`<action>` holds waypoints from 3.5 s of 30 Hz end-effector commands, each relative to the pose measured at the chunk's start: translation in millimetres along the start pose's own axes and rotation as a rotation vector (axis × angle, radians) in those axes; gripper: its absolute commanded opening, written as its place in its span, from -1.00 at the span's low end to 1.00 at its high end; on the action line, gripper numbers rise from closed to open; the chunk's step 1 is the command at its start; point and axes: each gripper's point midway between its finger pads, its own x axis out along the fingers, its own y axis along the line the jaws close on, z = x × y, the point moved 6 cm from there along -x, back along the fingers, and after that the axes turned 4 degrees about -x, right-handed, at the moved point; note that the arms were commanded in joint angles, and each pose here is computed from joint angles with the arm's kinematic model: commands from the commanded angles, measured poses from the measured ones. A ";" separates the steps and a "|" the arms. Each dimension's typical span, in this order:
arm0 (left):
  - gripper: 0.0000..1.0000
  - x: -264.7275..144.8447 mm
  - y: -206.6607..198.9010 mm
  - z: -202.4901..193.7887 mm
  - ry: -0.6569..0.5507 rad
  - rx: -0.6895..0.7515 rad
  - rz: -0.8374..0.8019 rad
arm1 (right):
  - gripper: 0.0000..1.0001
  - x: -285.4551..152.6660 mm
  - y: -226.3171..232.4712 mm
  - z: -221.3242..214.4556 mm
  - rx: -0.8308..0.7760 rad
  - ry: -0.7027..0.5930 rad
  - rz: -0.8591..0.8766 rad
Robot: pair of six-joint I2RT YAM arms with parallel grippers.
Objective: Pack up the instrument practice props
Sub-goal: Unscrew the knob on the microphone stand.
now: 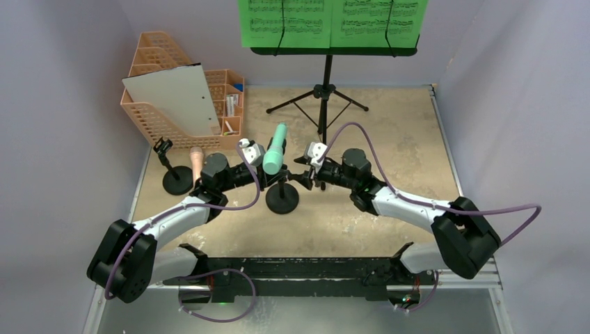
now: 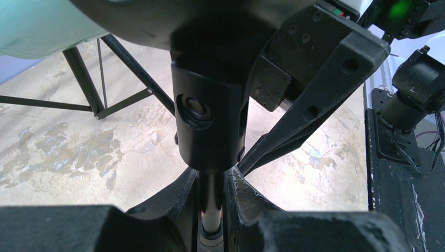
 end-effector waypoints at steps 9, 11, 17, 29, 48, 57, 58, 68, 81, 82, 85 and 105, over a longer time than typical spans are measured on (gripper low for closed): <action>-1.00 3.4 -3.3 14.5 -0.032 0.020 -0.040 | 0.10 16.9 0.0 -12.2 -0.076 0.143 0.178; -1.00 3.4 -3.2 14.0 -0.031 0.018 -0.040 | 0.09 17.1 0.9 -12.0 -0.074 0.150 0.183; -1.00 3.7 -2.4 13.2 -0.029 0.017 -0.037 | -0.05 15.5 5.2 -6.7 -0.075 0.142 0.197; -1.00 4.3 -1.6 13.0 -0.030 0.015 -0.035 | -0.13 1.4 14.2 15.1 -0.097 0.088 0.181; -1.00 4.2 -3.3 14.3 -0.032 0.014 -0.044 | 0.00 18.4 11.7 3.5 -0.112 0.135 0.204; -1.00 4.0 -3.1 13.9 -0.032 0.012 -0.042 | -0.02 15.1 14.3 9.4 -0.117 0.124 0.204; -1.00 4.1 -3.2 14.0 -0.032 0.012 -0.042 | -0.02 14.0 14.5 9.8 -0.117 0.122 0.203; -1.00 3.7 -3.1 14.1 -0.032 0.014 -0.039 | -0.05 8.2 18.4 11.6 -0.114 0.127 0.192; -1.00 3.7 -2.2 14.2 -0.033 0.013 -0.034 | -0.09 7.5 24.4 -5.3 -0.074 0.169 0.197; -1.00 3.7 -2.4 14.3 -0.033 0.014 -0.034 | -0.09 8.0 25.0 -6.5 -0.072 0.172 0.200; -1.00 3.7 -2.6 14.2 -0.033 0.014 -0.035 | -0.11 7.5 27.2 -8.0 -0.064 0.175 0.205; -1.00 3.9 -1.8 13.9 -0.033 0.014 -0.030 | -0.25 -5.6 58.3 -38.7 0.064 0.218 0.236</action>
